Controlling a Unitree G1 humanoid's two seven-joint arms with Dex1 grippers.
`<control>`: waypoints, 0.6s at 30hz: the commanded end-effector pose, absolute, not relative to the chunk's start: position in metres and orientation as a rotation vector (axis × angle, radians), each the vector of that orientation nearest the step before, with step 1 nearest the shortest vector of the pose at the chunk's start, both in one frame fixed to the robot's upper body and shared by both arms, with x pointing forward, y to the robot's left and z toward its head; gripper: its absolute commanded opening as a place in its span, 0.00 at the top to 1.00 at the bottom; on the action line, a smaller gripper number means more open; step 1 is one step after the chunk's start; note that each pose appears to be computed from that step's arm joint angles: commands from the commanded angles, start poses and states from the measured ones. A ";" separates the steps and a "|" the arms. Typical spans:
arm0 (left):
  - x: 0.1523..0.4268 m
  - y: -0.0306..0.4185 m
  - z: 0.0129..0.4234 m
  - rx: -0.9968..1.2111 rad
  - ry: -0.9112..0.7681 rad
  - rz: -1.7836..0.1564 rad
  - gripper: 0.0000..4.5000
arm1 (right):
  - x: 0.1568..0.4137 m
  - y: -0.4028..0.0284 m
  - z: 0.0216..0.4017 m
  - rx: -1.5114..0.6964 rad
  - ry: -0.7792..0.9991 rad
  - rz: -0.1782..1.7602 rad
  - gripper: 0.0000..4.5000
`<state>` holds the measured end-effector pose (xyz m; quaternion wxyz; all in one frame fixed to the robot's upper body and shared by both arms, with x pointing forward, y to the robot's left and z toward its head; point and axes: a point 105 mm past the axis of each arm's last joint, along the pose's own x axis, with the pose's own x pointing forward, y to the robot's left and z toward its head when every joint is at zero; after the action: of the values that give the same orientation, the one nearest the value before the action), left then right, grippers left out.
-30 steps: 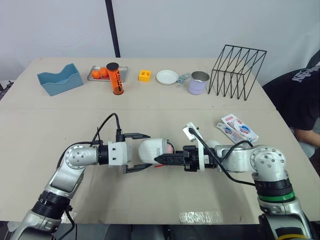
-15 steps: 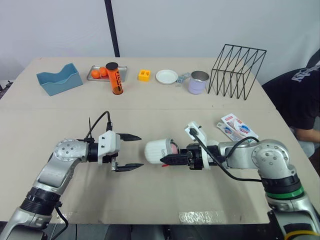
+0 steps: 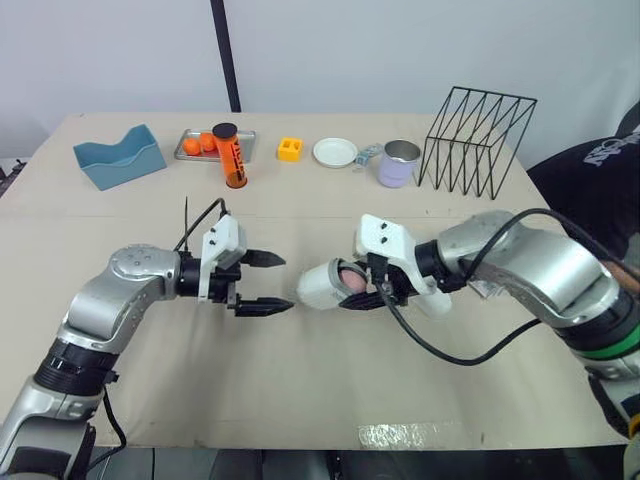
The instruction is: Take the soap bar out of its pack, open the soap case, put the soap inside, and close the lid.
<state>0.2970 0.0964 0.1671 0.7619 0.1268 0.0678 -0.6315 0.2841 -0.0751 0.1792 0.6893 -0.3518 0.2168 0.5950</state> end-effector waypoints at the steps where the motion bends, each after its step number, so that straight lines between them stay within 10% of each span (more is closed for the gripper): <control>1: 0.293 0.083 0.178 0.342 0.093 -1.399 0.00 | 0.282 -0.069 0.193 -0.913 0.437 1.371 0.55; 18: 0.281 0.042 0.165 0.424 0.124 -1.343 0.00 | 0.298 -0.065 0.188 -1.142 0.531 1.343 0.55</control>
<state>0.2859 0.0499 0.1523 0.7665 0.1783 0.0865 -0.6108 0.2948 -0.0686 0.1741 0.6032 -0.4743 0.2524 0.5895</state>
